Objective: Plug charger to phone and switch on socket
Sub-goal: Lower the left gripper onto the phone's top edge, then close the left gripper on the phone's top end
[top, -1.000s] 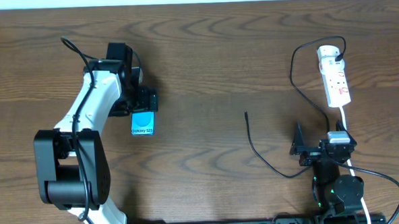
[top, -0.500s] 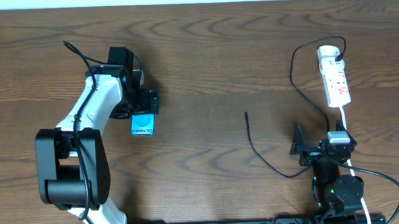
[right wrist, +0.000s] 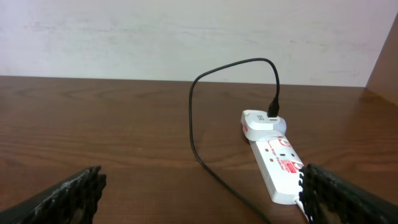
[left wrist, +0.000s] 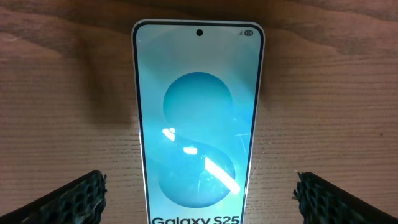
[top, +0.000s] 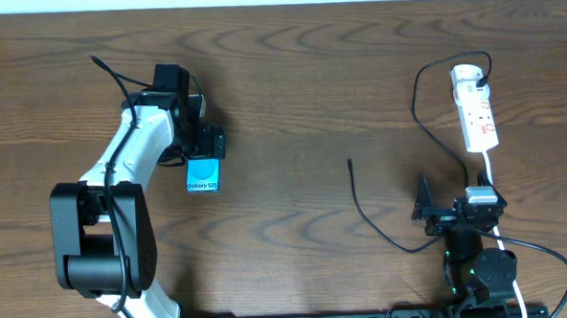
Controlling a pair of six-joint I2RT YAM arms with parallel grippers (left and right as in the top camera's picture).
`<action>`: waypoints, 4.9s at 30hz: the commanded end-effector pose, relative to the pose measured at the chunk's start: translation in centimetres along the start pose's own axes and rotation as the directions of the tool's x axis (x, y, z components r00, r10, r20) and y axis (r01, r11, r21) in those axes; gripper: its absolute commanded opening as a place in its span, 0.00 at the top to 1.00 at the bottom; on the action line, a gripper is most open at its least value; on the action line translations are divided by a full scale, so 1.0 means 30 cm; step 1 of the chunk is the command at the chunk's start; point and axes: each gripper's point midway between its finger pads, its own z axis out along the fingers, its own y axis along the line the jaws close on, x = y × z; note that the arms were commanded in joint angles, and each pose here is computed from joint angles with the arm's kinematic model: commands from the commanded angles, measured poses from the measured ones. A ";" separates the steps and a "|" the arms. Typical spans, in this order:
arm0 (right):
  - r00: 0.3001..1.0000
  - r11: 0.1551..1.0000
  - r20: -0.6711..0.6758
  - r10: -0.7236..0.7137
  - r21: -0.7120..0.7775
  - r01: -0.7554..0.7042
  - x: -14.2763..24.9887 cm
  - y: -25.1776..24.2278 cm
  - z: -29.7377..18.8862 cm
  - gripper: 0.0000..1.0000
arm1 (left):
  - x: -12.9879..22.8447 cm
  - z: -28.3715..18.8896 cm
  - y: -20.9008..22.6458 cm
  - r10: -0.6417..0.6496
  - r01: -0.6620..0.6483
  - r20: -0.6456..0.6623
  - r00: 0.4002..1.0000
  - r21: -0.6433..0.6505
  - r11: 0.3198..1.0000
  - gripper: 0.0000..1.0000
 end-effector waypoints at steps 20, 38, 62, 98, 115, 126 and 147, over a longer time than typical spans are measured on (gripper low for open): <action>1.000 1.000 -0.004 0.013 0.008 -0.013 0.004 -0.004 0.000 0.01 | 0.041 0.087 0.013 0.017 -0.018 -0.048 0.999 -0.015 1.000 0.02; 1.000 1.000 -0.004 0.013 0.008 -0.013 0.004 -0.004 0.000 0.01 | 0.047 0.140 0.019 0.015 -0.016 -0.073 0.997 -0.016 1.000 0.02; 1.000 1.000 -0.004 0.013 0.008 -0.013 0.004 -0.004 0.000 0.01 | 0.034 0.141 0.034 0.029 -0.032 -0.057 0.998 -0.042 0.999 0.02; 1.000 1.000 -0.004 0.013 0.008 -0.013 0.004 -0.004 0.000 0.01 | 0.025 0.144 0.006 0.085 -0.090 -0.045 0.995 -0.107 0.990 0.02; 1.000 1.000 -0.004 0.013 0.008 -0.013 0.004 -0.004 0.000 0.01 | 0.031 0.164 0.008 0.086 -0.090 -0.034 0.996 -0.106 0.990 0.02; 1.000 1.000 -0.004 0.013 0.008 -0.013 0.004 -0.004 0.000 0.01 | 0.033 0.166 0.008 0.087 -0.090 -0.036 0.996 -0.107 0.990 0.03; 1.000 1.000 -0.004 0.013 0.008 -0.013 0.004 -0.004 0.000 0.01 | 0.035 0.167 0.009 0.086 -0.090 -0.037 0.996 -0.107 0.990 0.01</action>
